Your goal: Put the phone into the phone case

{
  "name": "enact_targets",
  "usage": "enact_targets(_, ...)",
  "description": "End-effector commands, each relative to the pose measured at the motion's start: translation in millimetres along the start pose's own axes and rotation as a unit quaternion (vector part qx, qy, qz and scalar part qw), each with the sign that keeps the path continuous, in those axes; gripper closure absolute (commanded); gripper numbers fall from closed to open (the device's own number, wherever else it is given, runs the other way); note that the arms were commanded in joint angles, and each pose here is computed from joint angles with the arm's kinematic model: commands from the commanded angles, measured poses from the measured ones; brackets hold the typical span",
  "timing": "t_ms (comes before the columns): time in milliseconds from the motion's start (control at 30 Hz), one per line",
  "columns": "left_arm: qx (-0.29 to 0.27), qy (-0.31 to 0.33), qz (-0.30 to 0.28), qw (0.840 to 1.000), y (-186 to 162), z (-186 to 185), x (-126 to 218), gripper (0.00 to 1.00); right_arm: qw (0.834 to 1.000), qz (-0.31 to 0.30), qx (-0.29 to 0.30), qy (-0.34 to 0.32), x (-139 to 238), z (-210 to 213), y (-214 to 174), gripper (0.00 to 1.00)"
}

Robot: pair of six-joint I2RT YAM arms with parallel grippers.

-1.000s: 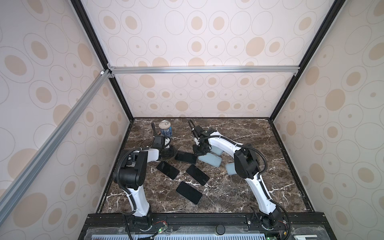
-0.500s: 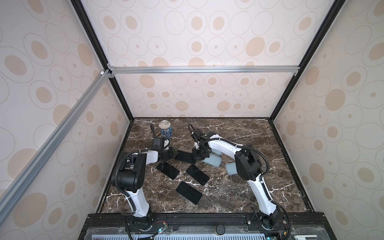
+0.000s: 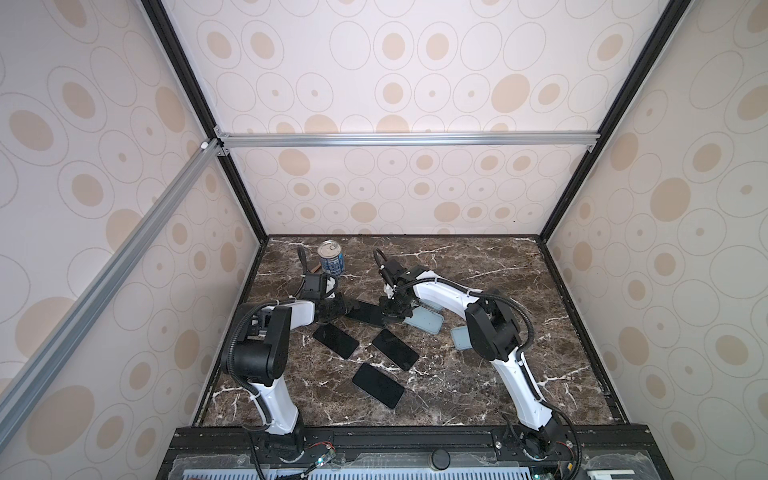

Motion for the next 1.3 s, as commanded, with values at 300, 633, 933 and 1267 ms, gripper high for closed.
enact_targets(300, 0.005, 0.021, -0.019, 1.000, 29, -4, 8, 0.66, 0.994, -0.064, 0.059, -0.067, 15, -2, 34, 0.74)
enact_targets(633, 0.008, 0.028, 0.008, 1.000, 13, 7, -5, 0.66, 0.990, -0.063, 0.085, -0.091, 11, -6, 52, 0.76)
enact_targets(933, 0.007, 0.033, 0.018, 0.999, 5, 12, -8, 0.68, 0.989, -0.053, 0.091, -0.105, 8, -15, 55, 0.84)
enact_targets(1267, 0.023, 0.030, 0.030, 0.999, -7, 17, -13, 0.68, 0.992, 0.033, 0.091, -0.080, -17, -21, 25, 0.88)
Point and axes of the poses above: each gripper's point midway between its finger pads, its own x axis back along the fingers, its own z axis along the line the jaws close on, y = z × x, the point moved 2 cm from there along x, back along the fingers, and after that the axes turned 4 degrees about -x, right-handed, at the moved point
